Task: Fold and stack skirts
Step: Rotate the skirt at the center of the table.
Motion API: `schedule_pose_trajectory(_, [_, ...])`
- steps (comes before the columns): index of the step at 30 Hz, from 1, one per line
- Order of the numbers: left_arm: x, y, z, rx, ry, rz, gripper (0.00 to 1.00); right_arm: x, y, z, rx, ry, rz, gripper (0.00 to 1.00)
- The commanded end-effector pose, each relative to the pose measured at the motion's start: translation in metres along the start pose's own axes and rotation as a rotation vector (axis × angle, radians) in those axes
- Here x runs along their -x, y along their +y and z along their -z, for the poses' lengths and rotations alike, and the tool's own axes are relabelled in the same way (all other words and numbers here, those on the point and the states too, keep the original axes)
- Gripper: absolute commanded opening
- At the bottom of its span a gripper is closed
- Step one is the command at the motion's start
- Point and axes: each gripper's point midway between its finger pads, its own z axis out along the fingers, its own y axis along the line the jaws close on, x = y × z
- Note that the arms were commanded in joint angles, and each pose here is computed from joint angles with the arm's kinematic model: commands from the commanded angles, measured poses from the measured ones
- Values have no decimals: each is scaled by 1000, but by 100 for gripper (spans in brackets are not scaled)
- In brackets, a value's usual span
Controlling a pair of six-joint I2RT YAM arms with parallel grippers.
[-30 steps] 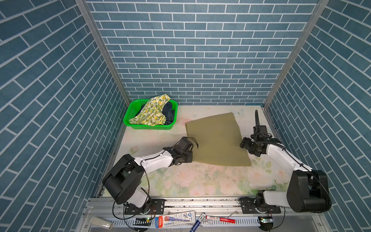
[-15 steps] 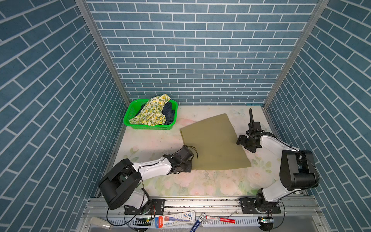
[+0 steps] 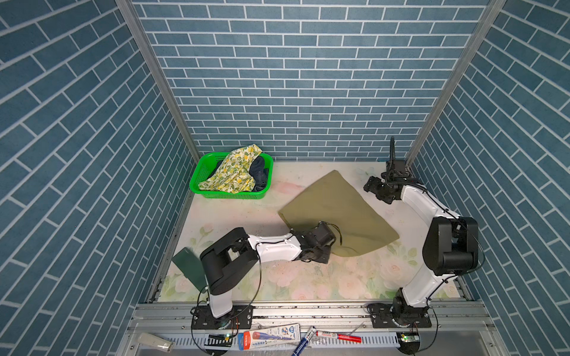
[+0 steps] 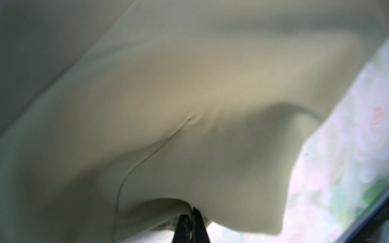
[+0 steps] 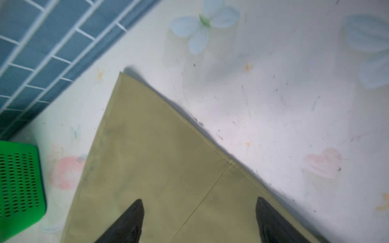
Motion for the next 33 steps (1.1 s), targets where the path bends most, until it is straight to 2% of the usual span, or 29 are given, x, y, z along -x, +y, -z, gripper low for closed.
schedule_pose_trajectory(1, [4,-33,-2,-62,33,-84,8,22,-5,46,-30,-95,5,84])
schedule_pose_trajectory(3, [4,-42,1,-85,42,-111,18,20,-13,59,-45,-114,-5,84])
schedule_pose_trajectory(4, [3,-42,6,-93,41,-117,30,17,-17,65,-50,-122,-11,84])
schedule_pose_trajectory(5, [1,-41,12,-97,35,-124,45,15,-20,71,-55,-128,-15,84])
schedule_pose_trajectory(7, [-5,-32,26,-86,27,-135,67,8,-24,78,-59,-129,-20,85])
schedule_pose_trajectory(8, [-10,-26,35,-79,24,-144,74,3,-25,81,-58,-124,-24,85])
schedule_pose_trajectory(11, [-21,-4,62,-33,-5,-150,85,-12,-32,83,-65,-103,-43,85])
schedule_pose_trajectory(15, [-15,33,93,44,-78,-110,88,-38,-50,81,-100,-75,-83,85])
schedule_pose_trajectory(18, [3,68,105,115,-125,-41,87,-62,-67,76,-156,-31,-124,84])
schedule_pose_trajectory(22, [32,112,116,274,-181,-8,87,-93,-84,63,-204,63,-167,84])
schedule_pose_trajectory(25, [48,138,116,350,-203,10,87,-110,-90,57,-203,92,-194,83])
schedule_pose_trajectory(33, [68,176,91,410,-179,53,85,-144,-104,46,-223,165,-240,82])
